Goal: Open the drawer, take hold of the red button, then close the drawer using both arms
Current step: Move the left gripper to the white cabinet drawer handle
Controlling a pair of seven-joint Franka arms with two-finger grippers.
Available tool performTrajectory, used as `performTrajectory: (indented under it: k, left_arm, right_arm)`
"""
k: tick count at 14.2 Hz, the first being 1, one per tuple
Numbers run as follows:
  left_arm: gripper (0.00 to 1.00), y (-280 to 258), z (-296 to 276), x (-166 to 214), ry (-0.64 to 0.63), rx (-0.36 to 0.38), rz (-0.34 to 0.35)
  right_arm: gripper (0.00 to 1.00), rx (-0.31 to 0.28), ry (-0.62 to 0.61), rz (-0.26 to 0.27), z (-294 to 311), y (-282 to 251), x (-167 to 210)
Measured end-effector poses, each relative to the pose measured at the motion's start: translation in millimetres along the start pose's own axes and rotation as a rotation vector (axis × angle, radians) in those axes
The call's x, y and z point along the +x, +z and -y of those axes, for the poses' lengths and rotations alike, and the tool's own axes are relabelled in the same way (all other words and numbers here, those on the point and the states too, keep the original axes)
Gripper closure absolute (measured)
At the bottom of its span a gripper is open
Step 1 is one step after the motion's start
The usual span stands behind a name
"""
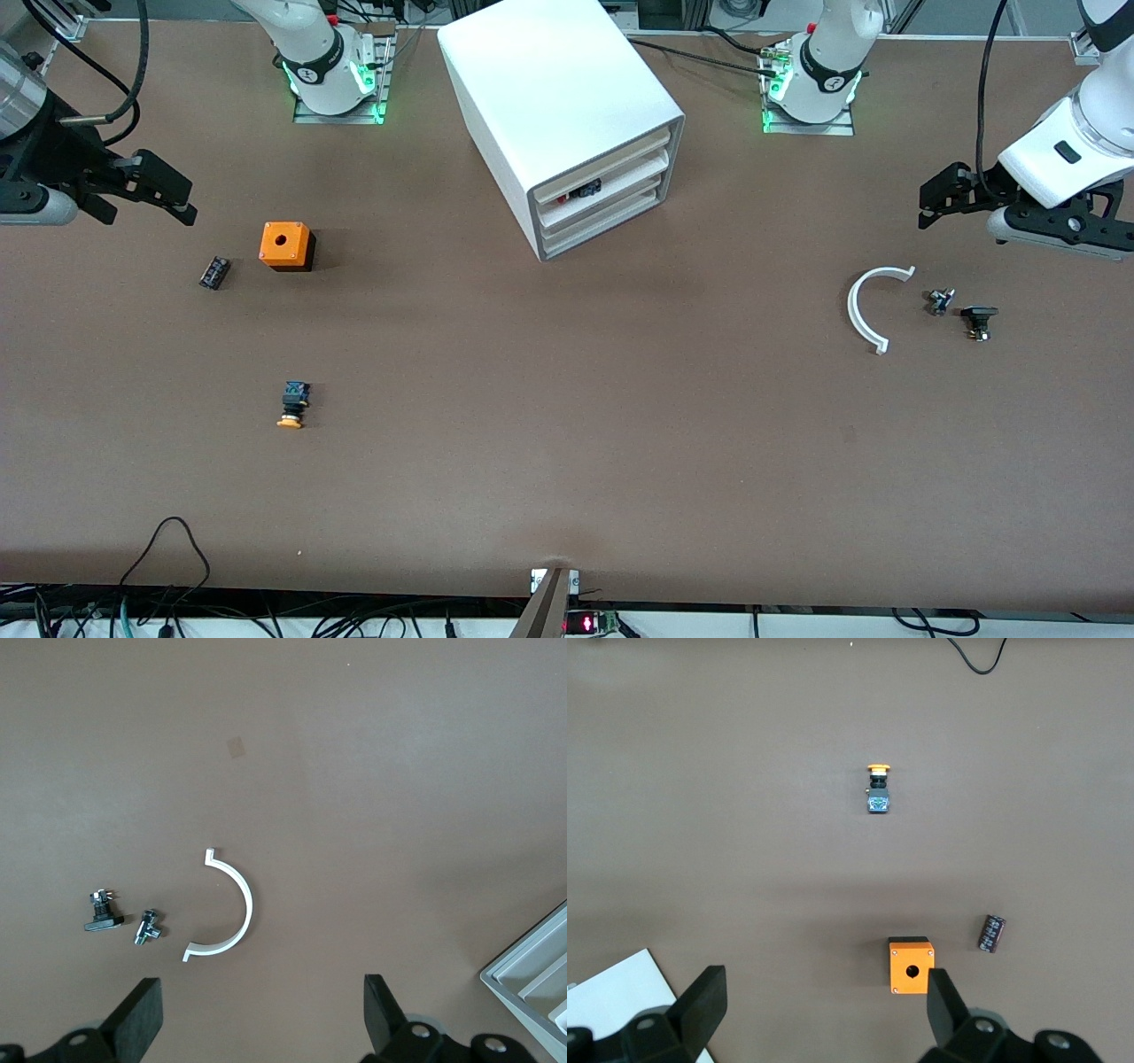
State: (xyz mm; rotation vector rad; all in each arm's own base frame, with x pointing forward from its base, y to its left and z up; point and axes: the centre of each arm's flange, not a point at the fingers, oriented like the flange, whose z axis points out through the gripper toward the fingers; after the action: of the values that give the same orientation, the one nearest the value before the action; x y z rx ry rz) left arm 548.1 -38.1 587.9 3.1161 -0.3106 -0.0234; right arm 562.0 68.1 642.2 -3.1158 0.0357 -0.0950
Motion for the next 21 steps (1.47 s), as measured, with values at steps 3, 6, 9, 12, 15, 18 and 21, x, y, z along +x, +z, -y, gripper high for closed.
performTrajectory:
  k: [3, 6, 9, 12, 15, 18, 21]
  left_arm:
    - [0.00, 0.0, 0.0, 0.0, 0.000, 0.000, 0.000]
    - [0.00, 0.0, 0.0, 0.0, 0.000, 0.000, 0.000]
    - [0.00, 3.7, -0.4, -3.2, 0.000, -0.005, 0.035]
    - [0.00, 6.7, -7.5, -6.7, 0.008, -0.037, 0.071]
    - [0.00, 10.1, -23.7, -16.8, 0.072, -0.118, 0.157]
    - [0.00, 24.8, -36.8, -20.9, 0.166, -0.230, 0.241]
    - [0.00, 62.7, -51.0, -5.4, 0.182, -0.442, 0.306]
  right_arm:
    - [0.00, 0.002, -0.001, -0.013, 0.9, -1.3, 1.3]
    - [0.00, 0.002, -0.003, -0.017, 2.1, -2.0, 1.4]
    - [0.00, -0.002, -0.003, -0.007, 1.6, 1.6, 1.0]
    - [0.00, -0.006, -0.003, 0.021, 1.3, 16.7, 1.9]
    - [0.00, -0.009, -0.001, 0.049, 1.1, 37.3, 8.2]
    - [0.00, -0.010, 0.000, 0.083, 1.4, 68.7, 21.7]
    - [0.00, -0.011, 0.003, 0.118, 1.8, 110.8, 38.9]
